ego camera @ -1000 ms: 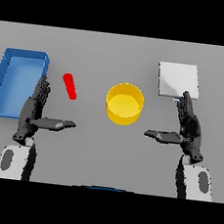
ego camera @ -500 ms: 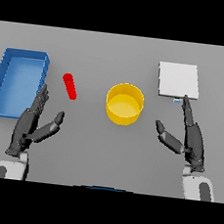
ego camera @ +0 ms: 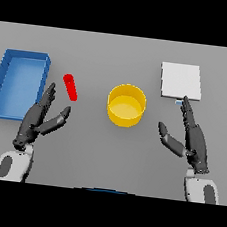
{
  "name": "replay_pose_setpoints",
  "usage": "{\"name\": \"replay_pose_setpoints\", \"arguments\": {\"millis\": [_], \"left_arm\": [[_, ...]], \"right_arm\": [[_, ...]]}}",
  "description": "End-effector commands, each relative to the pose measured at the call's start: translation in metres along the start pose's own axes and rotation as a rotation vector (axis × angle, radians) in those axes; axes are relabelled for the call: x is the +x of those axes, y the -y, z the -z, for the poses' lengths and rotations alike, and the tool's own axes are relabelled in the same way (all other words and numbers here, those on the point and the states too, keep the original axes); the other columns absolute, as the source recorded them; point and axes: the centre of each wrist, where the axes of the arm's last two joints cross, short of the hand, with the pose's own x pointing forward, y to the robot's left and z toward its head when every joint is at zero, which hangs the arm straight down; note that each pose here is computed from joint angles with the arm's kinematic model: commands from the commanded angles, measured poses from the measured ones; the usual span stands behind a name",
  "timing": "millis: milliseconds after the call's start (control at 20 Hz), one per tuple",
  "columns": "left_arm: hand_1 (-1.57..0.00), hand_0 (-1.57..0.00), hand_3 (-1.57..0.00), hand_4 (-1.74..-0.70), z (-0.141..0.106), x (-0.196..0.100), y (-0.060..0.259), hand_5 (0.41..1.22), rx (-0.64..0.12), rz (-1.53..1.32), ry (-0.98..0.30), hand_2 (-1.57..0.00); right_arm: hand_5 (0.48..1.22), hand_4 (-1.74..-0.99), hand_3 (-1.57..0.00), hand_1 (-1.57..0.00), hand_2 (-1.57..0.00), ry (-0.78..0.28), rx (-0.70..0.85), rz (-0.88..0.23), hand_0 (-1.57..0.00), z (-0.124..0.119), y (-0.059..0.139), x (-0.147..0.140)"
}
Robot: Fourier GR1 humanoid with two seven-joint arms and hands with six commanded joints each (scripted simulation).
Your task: Pick up the red beaker and tilt it to pour out 1 green nut into yellow bowl. Pick up the yellow bowl and place it on the metallic measuring scale.
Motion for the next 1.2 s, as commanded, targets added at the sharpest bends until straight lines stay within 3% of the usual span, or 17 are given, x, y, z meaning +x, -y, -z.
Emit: {"name": "replay_pose_setpoints", "arguments": {"millis": [0, 500, 900, 1150], "left_arm": [[0.00, 0.00, 0.00, -1.17, 0.010, -0.002, 0.001, 0.648, -0.004, -0.005, 0.007, 0.00], [0.00, 0.00, 0.00, -1.20, 0.077, -0.006, 0.007, 0.651, -0.049, 0.041, 0.034, 0.00], [0.00, 0.00, 0.00, -1.21, 0.108, -0.008, 0.017, 0.673, -0.027, 0.080, 0.003, 0.00], [0.00, 0.00, 0.00, -1.29, 0.118, -0.016, 0.020, 0.708, -0.004, -0.002, 0.054, 0.00]], "right_arm": [[0.627, -1.209, 0.00, 0.00, 0.00, -0.001, -0.002, 0.007, 0.00, 0.004, 0.002, 0.002], [0.627, -1.222, 0.00, 0.00, 0.00, 0.002, 0.003, 0.004, 0.00, -0.001, 0.001, -0.002], [0.639, -1.240, 0.00, 0.00, 0.00, -0.010, -0.003, 0.013, 0.00, 0.002, 0.003, 0.001], [0.645, -1.246, 0.00, 0.00, 0.00, -0.013, -0.015, 0.015, 0.00, -0.002, 0.005, -0.001]]}}
